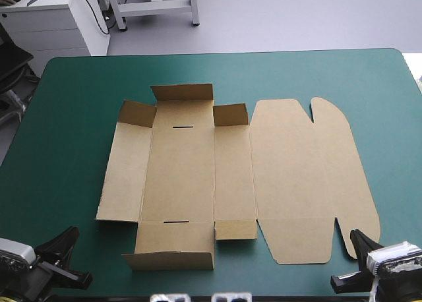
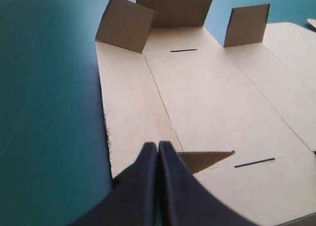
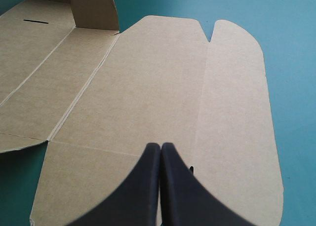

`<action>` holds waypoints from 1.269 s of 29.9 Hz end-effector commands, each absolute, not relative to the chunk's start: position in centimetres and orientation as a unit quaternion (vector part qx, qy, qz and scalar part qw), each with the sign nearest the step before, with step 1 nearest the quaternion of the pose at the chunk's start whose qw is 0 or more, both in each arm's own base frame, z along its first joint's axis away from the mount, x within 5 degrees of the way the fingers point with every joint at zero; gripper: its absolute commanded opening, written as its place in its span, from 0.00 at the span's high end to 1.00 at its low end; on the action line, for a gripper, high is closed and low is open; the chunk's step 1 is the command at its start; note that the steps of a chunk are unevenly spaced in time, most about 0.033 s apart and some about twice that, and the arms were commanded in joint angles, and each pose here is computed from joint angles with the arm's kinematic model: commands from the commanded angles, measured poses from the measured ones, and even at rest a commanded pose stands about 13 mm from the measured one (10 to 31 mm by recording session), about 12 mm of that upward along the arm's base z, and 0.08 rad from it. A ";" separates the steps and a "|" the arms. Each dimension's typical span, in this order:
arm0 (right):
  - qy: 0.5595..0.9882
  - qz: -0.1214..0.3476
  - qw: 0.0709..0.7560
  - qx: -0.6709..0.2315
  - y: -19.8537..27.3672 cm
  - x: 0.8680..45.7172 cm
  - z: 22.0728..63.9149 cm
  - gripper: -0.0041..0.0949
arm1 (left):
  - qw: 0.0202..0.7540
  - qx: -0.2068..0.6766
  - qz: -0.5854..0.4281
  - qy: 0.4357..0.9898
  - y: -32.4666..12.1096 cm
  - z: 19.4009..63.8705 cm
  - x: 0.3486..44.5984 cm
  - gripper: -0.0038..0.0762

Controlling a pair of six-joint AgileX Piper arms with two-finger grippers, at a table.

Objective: Fold the box

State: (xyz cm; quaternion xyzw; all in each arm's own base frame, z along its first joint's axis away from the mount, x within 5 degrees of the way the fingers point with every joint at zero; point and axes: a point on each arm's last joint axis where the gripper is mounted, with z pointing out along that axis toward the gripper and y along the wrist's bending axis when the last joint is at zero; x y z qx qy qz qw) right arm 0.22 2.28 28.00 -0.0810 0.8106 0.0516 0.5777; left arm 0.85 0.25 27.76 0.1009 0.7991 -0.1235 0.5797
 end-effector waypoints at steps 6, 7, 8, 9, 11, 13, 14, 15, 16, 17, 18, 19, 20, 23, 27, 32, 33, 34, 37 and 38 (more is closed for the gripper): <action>0.777 0.051 0.623 -0.077 2.3 -0.2 29.2 0.97 | 0.618 0.099 -0.135 0.768 0.3 29.2 0.7 0.96; 0.777 0.051 0.623 -0.077 2.3 -0.2 29.2 0.97 | 0.618 0.099 -0.135 0.768 0.3 29.2 0.7 0.96; 0.777 0.051 0.623 -0.077 2.3 -0.2 29.2 0.97 | 0.618 0.099 -0.135 0.768 0.3 29.2 0.7 0.96; 0.777 0.051 0.623 -0.077 2.3 -0.2 29.2 0.97 | 0.618 0.099 -0.135 0.768 0.3 29.2 0.7 0.96; 0.777 0.051 0.623 -0.077 2.3 -0.2 29.2 0.97 | 0.618 0.099 -0.135 0.768 0.3 29.2 0.7 0.96; 0.777 0.051 0.623 -0.077 2.3 -0.2 29.2 0.97 | 0.619 0.099 -0.136 0.767 0.3 29.2 0.7 0.96; 0.777 0.051 0.623 -0.077 2.3 -0.2 29.2 0.97 | 0.622 0.099 -0.136 0.765 0.3 29.2 0.7 0.96; 0.777 0.051 0.623 -0.077 2.3 -0.2 29.2 0.97 | 0.625 0.099 -0.137 0.762 0.2 29.3 0.7 0.96; 0.777 0.051 0.623 -0.077 2.3 -0.2 29.2 0.97 | 0.631 0.099 -0.139 0.757 0.2 29.6 0.8 0.96; 0.777 0.051 0.623 -0.077 2.3 -0.2 29.2 0.97 | 0.635 0.099 -0.140 0.753 0.2 29.9 0.9 0.96; 0.777 0.051 0.623 -0.077 2.3 -0.2 29.2 0.97 | 0.638 0.099 -0.140 0.751 0.1 30.2 1.0 0.96; 0.777 0.051 0.623 -0.077 2.3 -0.2 29.2 0.97 | 0.639 0.099 -0.140 0.750 0.1 30.6 1.1 0.96; 0.777 0.051 0.623 -0.077 2.3 -0.2 29.2 0.97 | 0.636 0.098 -0.139 0.752 0.0 31.1 1.4 0.96; 0.777 0.051 0.623 -0.077 2.3 -0.2 29.2 0.97 | 0.621 0.103 -0.118 0.768 -0.3 32.5 2.6 0.96; 0.777 0.051 0.623 -0.077 2.3 -0.2 29.2 0.97 | 0.598 0.109 -0.084 0.790 -1.0 34.6 5.2 0.96; 0.777 0.051 0.623 -0.077 2.3 -0.2 29.2 0.97 | 0.558 0.109 -0.039 0.821 -2.4 36.5 10.0 0.96; 0.777 0.051 0.623 -0.077 2.3 -0.2 29.2 0.97 | 0.552 0.113 -0.032 0.825 -2.7 36.8 10.7 0.96; 0.777 0.051 0.623 -0.077 2.3 -0.2 29.2 0.97 | 0.544 0.116 -0.026 0.830 -3.0 37.0 11.7 0.96; 0.777 0.051 0.623 -0.077 2.3 -0.2 29.2 0.97 | 0.523 0.124 -0.015 0.843 -4.1 37.6 14.3 0.96; 0.777 0.051 0.623 -0.077 2.3 -0.2 29.2 0.97 | 0.514 0.131 -0.007 0.848 -4.4 37.6 15.2 0.96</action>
